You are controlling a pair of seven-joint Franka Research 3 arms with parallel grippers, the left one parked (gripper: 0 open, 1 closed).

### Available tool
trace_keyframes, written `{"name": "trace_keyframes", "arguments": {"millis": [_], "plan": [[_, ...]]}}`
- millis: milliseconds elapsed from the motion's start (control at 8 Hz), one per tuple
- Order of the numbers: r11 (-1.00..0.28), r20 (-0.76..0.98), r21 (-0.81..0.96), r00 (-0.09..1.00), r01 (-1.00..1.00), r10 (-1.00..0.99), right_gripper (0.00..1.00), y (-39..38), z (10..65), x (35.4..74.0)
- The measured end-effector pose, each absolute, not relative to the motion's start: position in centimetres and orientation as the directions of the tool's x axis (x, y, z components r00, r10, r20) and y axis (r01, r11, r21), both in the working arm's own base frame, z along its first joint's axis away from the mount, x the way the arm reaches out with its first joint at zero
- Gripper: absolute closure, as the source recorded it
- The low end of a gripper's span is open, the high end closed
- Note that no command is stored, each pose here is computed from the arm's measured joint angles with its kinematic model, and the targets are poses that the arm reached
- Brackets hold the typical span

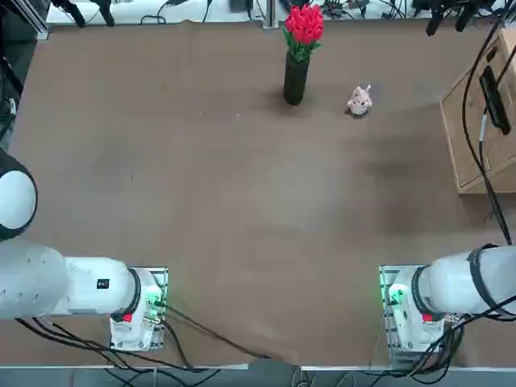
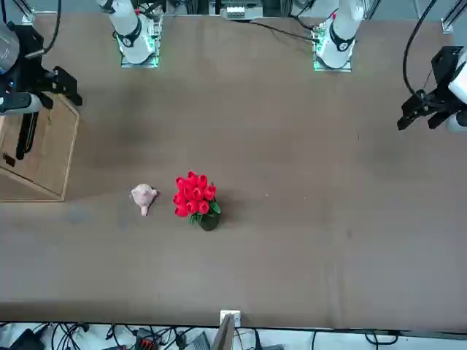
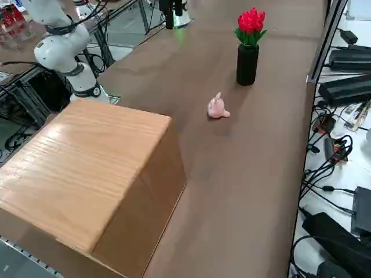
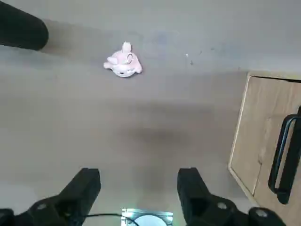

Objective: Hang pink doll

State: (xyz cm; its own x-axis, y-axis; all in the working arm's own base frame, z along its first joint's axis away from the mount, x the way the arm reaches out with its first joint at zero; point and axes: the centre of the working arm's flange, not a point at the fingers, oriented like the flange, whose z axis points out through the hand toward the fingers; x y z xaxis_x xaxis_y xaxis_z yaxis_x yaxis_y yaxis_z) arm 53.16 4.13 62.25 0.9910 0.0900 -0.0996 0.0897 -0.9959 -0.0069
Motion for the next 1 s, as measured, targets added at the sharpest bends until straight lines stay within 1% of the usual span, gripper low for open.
{"name": "trace_keyframes", "arguments": {"millis": [625, 1000], "plan": [[-0.997, -0.109, -0.004, 0.991, 0.083, 0.083, 0.00, 3.7, 62.0, 53.2], [-0.997, -0.161, 0.001, 0.984, 0.082, 0.081, 0.00, 3.5, 60.1, 53.8]]}}
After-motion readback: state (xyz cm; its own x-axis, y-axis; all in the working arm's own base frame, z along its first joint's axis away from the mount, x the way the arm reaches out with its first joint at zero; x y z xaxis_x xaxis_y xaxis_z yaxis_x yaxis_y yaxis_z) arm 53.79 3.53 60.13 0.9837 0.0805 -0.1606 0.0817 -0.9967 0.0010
